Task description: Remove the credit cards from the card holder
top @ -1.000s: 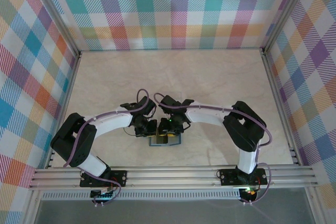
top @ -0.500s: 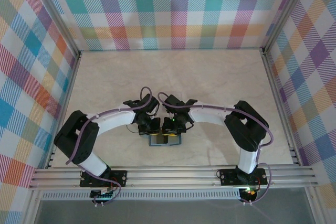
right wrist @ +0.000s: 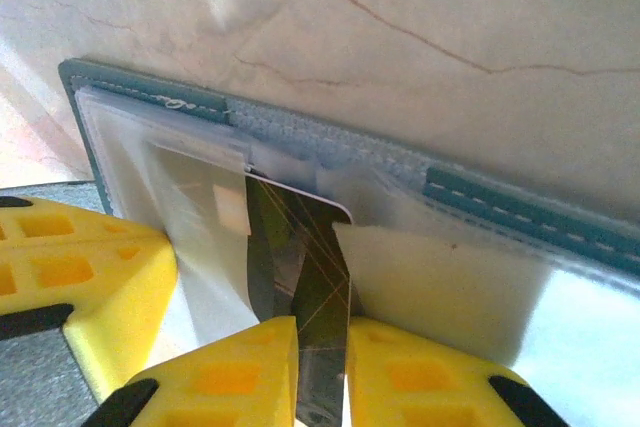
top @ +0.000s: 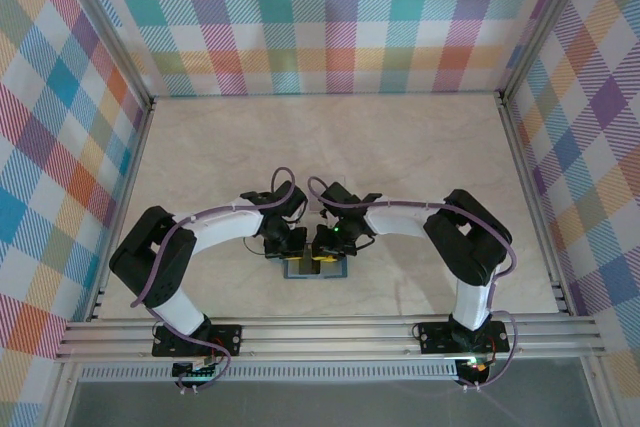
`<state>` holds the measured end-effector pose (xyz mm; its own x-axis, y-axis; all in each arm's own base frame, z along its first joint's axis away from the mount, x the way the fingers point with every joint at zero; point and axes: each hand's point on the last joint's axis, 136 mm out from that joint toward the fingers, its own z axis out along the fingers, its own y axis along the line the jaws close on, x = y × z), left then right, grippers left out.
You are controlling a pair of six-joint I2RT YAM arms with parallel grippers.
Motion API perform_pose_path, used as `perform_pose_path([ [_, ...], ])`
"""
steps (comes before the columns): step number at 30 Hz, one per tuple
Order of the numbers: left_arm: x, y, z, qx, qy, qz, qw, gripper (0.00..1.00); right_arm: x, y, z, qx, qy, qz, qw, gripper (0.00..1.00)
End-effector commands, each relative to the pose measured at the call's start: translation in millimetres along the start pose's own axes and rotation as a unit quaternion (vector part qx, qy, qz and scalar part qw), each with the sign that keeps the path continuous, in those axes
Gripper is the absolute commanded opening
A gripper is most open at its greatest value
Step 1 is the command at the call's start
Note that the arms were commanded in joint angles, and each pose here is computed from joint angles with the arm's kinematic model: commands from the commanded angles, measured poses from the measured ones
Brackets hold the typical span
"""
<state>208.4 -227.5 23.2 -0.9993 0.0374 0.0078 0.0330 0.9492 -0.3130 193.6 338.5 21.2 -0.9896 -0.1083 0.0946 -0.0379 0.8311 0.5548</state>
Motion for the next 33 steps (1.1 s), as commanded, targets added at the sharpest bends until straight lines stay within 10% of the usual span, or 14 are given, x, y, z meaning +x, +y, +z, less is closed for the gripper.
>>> perform_pose_path([
  [1, 24.8, 32.6, 20.8, -0.072, 0.045, 0.002, 0.996, 0.00, 0.2, 14.2, -0.6, -0.054, 0.001, -0.011, 0.998, 0.20],
  [14, 24.7, 32.6, 17.8, -0.084, 0.044, 0.005, 0.996, 0.00, 2.1, 34.5, -22.0, -0.118, -0.019, -0.027, 0.992, 0.05],
  [33, 20.2, 24.8, 3.8, -0.073, 0.025, 0.008, 0.997, 0.00, 9.1, -24.9, -48.8, 0.082, -0.030, -0.005, 0.996, 0.02],
])
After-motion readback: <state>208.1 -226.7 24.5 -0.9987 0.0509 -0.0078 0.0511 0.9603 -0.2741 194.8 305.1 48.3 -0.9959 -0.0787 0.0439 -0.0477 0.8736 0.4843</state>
